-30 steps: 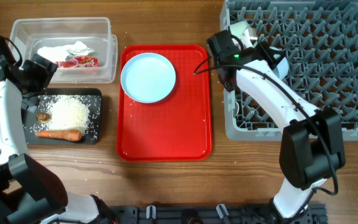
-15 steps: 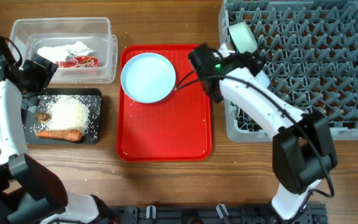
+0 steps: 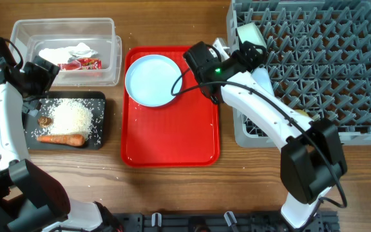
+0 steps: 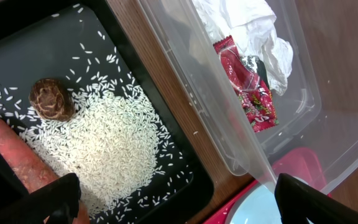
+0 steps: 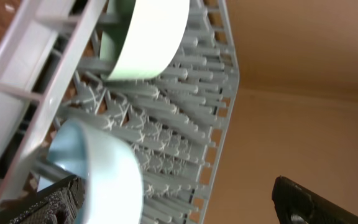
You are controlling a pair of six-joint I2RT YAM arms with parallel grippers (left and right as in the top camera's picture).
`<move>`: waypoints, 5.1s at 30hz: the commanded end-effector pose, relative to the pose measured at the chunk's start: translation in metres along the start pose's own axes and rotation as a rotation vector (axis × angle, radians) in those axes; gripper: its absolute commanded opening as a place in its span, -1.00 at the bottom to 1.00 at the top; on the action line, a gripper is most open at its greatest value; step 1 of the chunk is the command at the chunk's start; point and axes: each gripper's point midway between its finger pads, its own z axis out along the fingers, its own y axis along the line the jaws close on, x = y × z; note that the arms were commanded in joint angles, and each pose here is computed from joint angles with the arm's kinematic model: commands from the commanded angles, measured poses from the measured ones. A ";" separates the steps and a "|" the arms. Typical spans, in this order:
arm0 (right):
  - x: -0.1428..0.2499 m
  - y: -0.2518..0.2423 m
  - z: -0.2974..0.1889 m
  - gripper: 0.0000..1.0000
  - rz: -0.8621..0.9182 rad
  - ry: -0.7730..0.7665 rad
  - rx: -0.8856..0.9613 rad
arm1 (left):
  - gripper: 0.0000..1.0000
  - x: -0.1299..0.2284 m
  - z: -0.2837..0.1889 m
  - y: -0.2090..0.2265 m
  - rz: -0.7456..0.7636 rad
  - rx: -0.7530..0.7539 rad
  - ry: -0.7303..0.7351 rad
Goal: Sort waste into correct bins and load items into the dishwasher rack
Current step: 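Grasp the edge of the light-blue plate with the right gripper, then lift the plate into the rack and stand it upright with the right gripper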
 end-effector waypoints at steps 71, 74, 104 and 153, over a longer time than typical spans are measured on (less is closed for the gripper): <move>-0.121 0.235 -0.042 -0.91 0.941 0.265 -1.106 | 1.00 -0.002 0.001 0.003 -0.010 -0.011 -0.003; -0.124 0.222 -0.043 -0.91 0.951 0.252 -1.118 | 1.00 -0.002 0.001 0.003 -0.010 -0.011 -0.003; 0.105 -0.223 0.014 -0.91 0.965 0.017 0.119 | 1.00 -0.002 0.001 0.003 -0.010 -0.011 -0.003; 0.105 -0.172 -0.155 0.99 1.177 -0.455 -0.893 | 1.00 -0.002 0.001 0.003 -0.010 -0.011 -0.003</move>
